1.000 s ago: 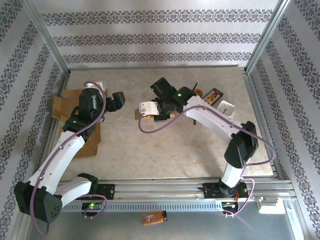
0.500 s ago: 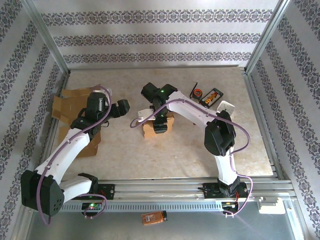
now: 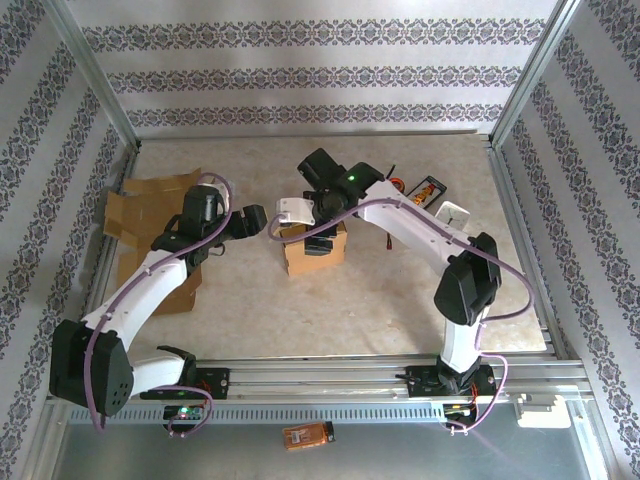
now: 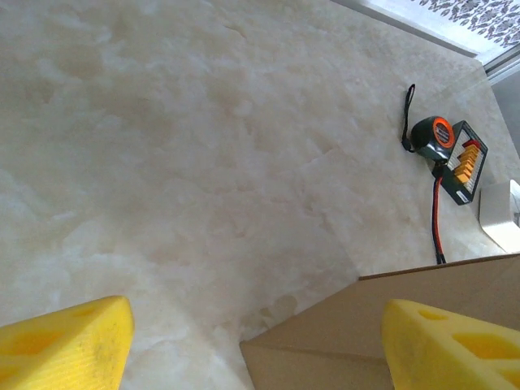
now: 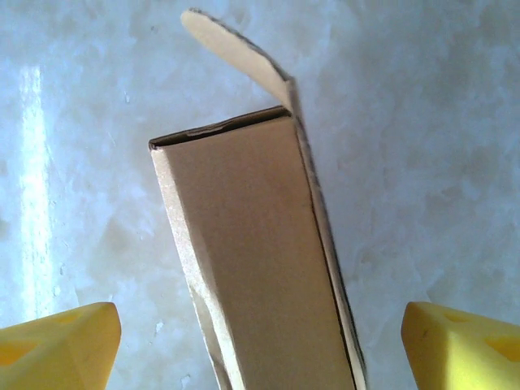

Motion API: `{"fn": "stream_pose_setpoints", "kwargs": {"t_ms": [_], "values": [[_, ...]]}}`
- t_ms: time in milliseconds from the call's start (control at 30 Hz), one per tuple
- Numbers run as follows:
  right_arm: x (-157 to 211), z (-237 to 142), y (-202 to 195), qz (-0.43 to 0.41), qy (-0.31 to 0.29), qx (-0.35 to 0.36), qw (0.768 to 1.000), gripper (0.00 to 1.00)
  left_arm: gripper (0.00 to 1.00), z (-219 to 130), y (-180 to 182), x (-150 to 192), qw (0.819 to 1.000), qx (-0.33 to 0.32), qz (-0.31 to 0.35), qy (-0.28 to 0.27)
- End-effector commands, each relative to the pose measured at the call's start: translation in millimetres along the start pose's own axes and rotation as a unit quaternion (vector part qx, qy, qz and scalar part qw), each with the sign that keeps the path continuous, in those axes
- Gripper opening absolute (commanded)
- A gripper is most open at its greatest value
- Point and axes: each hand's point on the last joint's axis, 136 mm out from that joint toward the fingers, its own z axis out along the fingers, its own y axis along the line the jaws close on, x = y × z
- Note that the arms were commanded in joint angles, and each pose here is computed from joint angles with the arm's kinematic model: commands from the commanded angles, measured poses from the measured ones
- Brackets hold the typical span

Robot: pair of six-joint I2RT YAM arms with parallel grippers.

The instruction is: Fold the paper box

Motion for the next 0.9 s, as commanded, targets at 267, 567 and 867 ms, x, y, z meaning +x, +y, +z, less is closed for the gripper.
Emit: {"fn": "stream_pose_setpoints", "kwargs": {"t_ms": [267, 567, 867], "values": [[4, -65, -17, 0.246, -0.206, 0.048, 0.946, 0.88, 0.75, -50, -43, -6, 0.996, 0.027, 0.082, -0.015], [63, -63, -28, 0.407, -0.225, 0.046, 0.884, 0.87, 0.74, -55, -63, 24, 0.987, -0.017, 0.138, 0.077], [76, -38, -38, 0.42, -0.191, 0.028, 0.887, 0.76, 0.75, -46, -63, 41, 0.974, -0.043, 0.177, 0.135]]}}
